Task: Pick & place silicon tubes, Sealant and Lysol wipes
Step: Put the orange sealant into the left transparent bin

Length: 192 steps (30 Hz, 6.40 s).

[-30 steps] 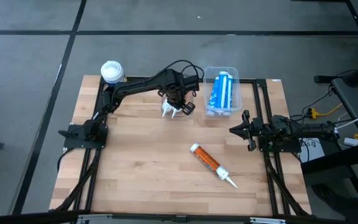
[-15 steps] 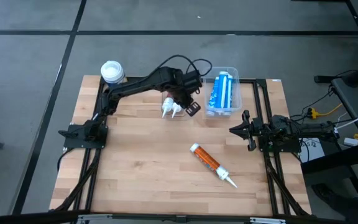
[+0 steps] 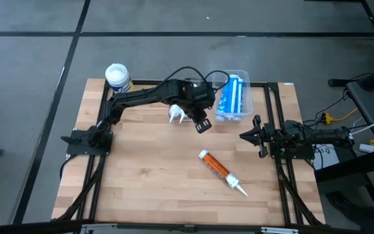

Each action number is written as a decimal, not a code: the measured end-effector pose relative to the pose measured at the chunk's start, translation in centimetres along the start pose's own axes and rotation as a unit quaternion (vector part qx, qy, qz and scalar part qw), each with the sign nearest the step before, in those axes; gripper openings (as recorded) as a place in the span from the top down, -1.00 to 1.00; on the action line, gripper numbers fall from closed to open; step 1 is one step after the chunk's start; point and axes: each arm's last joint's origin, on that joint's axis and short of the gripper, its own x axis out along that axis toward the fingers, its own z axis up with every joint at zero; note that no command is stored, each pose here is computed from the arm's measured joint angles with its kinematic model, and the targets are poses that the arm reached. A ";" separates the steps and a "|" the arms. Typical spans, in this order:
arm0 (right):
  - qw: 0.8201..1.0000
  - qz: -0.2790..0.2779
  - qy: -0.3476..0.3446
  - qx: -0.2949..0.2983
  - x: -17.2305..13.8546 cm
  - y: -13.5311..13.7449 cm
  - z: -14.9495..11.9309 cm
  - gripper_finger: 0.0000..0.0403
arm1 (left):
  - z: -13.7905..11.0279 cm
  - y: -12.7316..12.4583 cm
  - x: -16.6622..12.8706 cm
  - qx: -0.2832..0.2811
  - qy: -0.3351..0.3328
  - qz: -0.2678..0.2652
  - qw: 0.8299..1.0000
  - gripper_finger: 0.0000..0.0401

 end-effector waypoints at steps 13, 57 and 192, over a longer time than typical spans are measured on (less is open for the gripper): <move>1.000 0.000 0.000 0.000 0.0 0.0 0.0 0.83 | -1.1 -4.5 -0.5 0.096 -0.035 -0.032 0.994 0.94; 0.955 0.031 -0.076 0.286 -0.1 0.2 1.6 0.83 | -3.5 -10.2 -6.9 0.236 -0.161 -0.091 0.954 0.55; 0.913 -0.023 -0.232 0.335 -0.9 -0.3 3.9 0.83 | -25.1 8.1 -39.3 0.207 -0.608 -0.114 0.758 0.70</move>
